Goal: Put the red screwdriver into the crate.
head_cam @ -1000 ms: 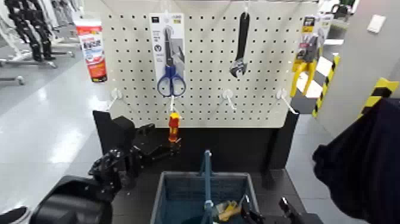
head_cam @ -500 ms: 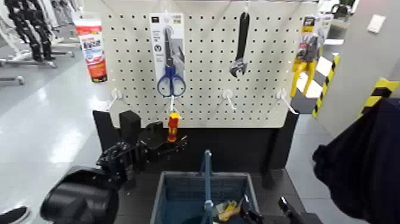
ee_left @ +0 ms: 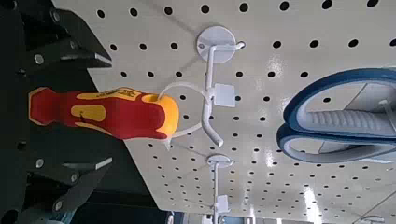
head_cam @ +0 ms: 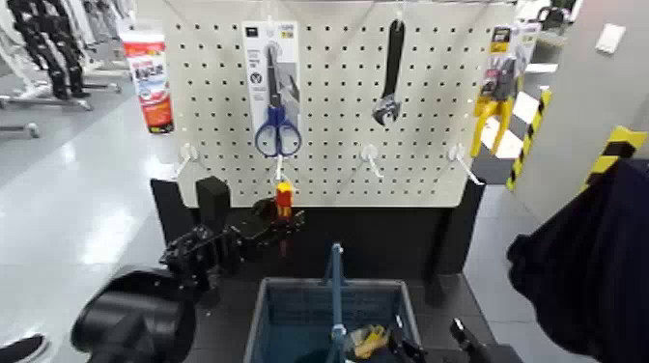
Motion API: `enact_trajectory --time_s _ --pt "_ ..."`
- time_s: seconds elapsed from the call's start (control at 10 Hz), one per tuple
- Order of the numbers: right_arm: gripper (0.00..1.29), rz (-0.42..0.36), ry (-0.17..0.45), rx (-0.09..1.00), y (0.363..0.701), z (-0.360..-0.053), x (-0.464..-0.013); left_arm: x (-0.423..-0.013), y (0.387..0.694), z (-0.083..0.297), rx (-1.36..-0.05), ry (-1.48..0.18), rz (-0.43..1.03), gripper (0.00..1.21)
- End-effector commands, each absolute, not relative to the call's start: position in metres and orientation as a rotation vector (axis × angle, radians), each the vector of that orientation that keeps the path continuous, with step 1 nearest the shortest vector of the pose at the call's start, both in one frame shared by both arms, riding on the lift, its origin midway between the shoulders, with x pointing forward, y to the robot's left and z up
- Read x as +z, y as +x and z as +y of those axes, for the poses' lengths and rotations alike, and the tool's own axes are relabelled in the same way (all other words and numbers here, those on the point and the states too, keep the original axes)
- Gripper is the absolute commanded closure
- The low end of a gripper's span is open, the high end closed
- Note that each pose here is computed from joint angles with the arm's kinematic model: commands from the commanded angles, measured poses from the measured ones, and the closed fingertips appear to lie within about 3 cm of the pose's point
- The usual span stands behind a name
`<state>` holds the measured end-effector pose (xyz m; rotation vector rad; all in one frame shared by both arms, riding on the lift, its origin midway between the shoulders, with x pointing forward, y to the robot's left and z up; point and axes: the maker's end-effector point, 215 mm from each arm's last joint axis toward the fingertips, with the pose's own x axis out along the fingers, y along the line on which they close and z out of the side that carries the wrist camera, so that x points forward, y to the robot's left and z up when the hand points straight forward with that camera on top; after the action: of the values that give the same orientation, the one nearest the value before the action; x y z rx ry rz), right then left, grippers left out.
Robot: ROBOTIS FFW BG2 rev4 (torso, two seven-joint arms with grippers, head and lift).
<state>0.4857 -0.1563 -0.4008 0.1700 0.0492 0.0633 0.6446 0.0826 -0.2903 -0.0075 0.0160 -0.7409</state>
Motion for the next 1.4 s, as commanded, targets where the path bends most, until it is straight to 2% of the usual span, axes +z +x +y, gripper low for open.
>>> enact_trajectory --time_s 0.1,0.6,1.4 --pt "0.14 0.049 0.171 0.064 0.486 -0.156 -0.401 -0.288 0.644 0.083 -0.736 -0.003 0.006 1.2" --pt "0.14 0.051 0.171 0.066 0.486 -0.157 -0.402 -0.277 0.641 0.082 -0.736 0.001 -0.027 1.2" --pt "0.14 0.058 0.167 0.072 0.487 -0.155 -0.404 -0.255 0.613 0.064 -0.758 -0.03 -0.075 1.2"
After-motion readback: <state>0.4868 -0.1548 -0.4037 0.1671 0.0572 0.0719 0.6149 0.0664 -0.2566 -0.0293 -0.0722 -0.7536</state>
